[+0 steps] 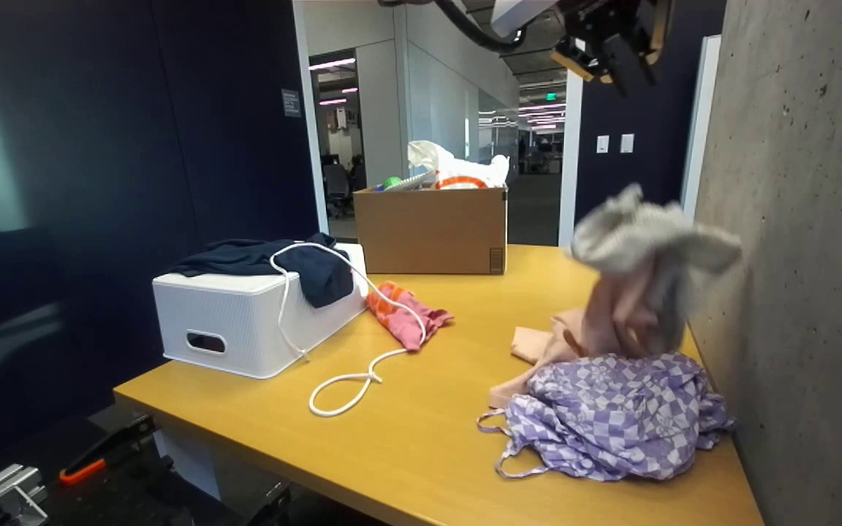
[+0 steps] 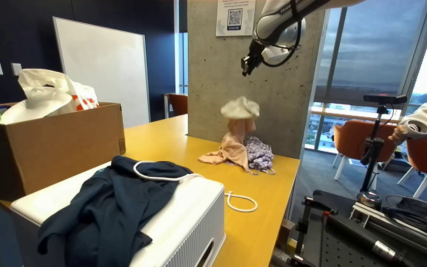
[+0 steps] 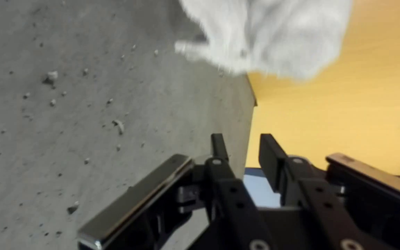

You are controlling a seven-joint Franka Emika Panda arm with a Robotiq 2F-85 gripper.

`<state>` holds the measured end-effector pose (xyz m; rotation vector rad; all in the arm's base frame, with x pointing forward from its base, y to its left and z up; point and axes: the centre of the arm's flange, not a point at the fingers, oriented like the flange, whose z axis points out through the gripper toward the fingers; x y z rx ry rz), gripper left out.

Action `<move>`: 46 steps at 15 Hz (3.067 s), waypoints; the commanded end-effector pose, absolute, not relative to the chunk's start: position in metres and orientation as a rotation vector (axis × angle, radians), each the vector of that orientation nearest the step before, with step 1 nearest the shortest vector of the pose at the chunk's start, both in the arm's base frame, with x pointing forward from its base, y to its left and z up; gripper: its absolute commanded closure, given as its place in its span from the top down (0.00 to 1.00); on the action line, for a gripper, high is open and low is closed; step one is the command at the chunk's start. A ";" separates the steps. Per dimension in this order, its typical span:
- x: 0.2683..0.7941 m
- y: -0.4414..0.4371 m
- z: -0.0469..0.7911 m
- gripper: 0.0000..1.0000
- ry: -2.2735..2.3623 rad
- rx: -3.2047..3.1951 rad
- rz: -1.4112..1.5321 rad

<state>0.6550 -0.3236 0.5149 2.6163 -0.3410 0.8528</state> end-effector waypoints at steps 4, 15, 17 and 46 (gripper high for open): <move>0.710 -0.316 0.458 0.87 -0.311 2.524 0.886; 0.655 -0.097 0.458 1.00 -0.026 2.870 0.463; 0.662 -0.078 0.434 1.00 0.063 2.925 0.378; 0.747 0.029 0.216 1.00 0.980 2.796 0.133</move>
